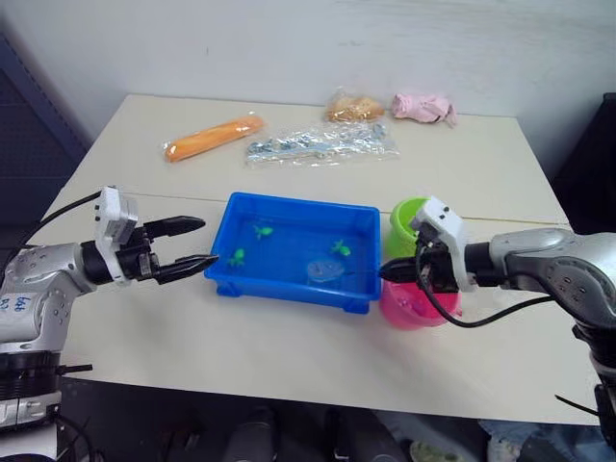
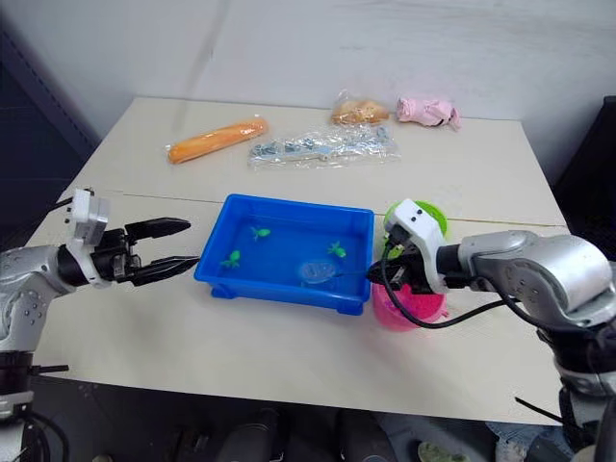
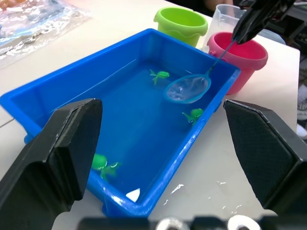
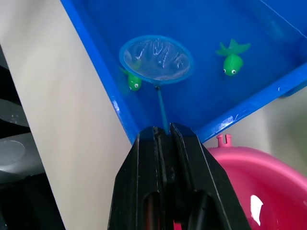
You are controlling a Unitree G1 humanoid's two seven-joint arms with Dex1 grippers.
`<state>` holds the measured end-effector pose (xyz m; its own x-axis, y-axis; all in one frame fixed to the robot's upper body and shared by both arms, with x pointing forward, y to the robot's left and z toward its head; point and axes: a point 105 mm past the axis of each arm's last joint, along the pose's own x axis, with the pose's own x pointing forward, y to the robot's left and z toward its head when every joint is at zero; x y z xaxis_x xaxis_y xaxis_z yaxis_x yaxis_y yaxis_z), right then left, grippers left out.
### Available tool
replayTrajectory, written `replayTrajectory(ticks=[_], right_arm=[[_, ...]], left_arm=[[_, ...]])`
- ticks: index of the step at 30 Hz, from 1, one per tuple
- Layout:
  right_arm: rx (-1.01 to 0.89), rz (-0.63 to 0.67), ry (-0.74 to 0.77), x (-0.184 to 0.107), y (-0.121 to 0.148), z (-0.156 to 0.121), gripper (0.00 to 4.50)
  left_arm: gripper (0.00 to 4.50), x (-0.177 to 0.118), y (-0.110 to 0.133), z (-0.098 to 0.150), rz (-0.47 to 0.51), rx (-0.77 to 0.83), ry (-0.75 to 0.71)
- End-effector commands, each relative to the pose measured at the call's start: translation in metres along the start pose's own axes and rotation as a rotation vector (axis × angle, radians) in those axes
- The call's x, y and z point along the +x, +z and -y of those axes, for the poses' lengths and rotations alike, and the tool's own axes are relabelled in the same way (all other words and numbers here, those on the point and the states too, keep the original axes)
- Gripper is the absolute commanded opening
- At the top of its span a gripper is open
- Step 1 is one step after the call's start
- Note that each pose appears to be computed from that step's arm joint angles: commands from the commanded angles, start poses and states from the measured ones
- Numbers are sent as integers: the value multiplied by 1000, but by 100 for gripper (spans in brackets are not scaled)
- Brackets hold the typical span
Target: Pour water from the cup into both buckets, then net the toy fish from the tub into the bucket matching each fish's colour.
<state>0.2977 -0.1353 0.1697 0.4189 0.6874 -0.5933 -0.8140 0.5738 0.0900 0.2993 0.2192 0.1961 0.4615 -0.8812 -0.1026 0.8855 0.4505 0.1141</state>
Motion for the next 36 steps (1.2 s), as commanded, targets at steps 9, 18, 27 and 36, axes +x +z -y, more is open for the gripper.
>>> replayTrajectory(ticks=[9,18,27,36], right_arm=[[-9,-27,-102,1,1,15,0],[-41,31,-225,6,2,26,0],[-128,111,-318,8,3,26,0],[-325,230,-320,-2,-6,9,0]], left_arm=[[436,10,4,2,-4,33,-55],[436,14,2,1,-12,22,-66],[436,14,0,0,-10,24,-53],[436,16,-2,1,6,20,-40]])
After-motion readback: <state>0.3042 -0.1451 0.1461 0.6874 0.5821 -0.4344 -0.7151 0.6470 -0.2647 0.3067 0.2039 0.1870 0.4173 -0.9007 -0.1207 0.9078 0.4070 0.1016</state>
